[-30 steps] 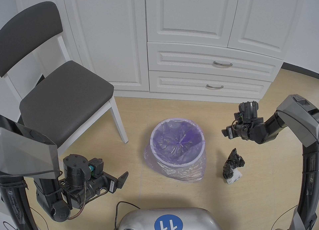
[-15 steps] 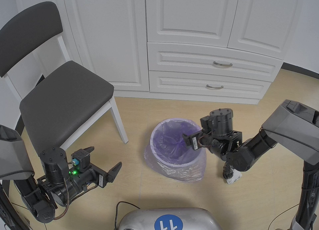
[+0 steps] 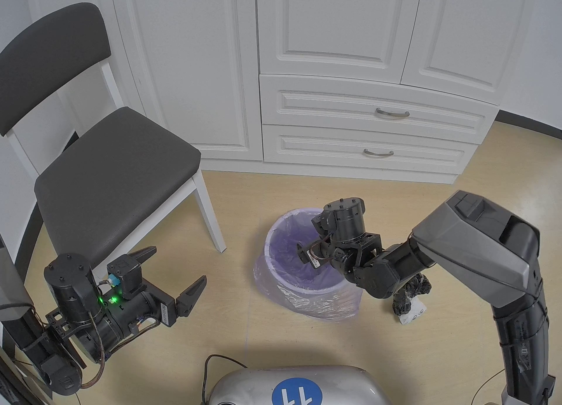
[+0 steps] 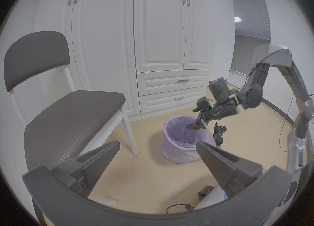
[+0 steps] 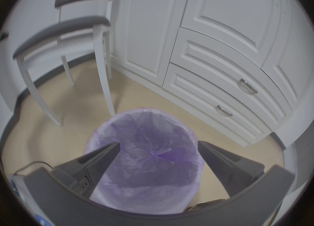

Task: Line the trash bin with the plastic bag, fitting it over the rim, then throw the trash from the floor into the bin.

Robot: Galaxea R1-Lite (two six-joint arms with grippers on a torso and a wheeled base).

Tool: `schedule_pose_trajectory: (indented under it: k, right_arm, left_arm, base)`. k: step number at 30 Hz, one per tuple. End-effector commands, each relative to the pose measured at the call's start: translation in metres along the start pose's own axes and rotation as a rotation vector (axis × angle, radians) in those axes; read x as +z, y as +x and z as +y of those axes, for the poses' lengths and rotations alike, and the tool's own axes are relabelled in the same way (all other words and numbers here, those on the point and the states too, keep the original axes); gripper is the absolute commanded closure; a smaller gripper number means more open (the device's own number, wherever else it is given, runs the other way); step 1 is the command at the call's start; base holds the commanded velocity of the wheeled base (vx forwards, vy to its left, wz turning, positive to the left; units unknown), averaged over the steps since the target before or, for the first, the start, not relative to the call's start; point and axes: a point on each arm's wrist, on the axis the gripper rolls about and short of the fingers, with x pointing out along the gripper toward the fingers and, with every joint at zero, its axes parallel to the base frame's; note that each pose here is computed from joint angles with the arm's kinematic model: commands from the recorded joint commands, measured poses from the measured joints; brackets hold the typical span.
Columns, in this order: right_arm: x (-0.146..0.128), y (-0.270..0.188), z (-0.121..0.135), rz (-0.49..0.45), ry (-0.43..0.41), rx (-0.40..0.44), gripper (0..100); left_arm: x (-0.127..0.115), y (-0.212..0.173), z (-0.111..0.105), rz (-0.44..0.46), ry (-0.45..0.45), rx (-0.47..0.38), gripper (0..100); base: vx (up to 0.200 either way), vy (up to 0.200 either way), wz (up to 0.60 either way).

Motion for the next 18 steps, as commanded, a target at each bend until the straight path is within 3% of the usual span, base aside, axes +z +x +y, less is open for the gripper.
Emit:
schedule_pose_trajectory:
  k: [1,4,10,18]
  right_arm:
    - [-0.035,0.036,0.013,0.075,-0.093,-0.06,0]
    - [-0.042,0.046,0.012,0.097,-0.142,-0.12,0]
    - [-0.047,0.056,0.016,0.103,-0.186,-0.143,0]
    - [-0.046,0.078,0.027,0.101,-0.237,-0.282,0]
  left_arm:
    - [0.003,-0.002,0.001,-0.015,0.002,0.004,0]
    - [0.003,-0.002,0.001,-0.015,0.002,0.004,0]
    - [0.003,-0.001,0.001,-0.017,0.0,0.004,0]
    - [0.004,-0.001,0.003,-0.02,-0.001,0.014,0]
  base:
    - [0.0,0.0,0.0]
    - [0.0,0.0,0.0]
    - [0.0,0.0,0.0]
    - [0.0,0.0,0.0]
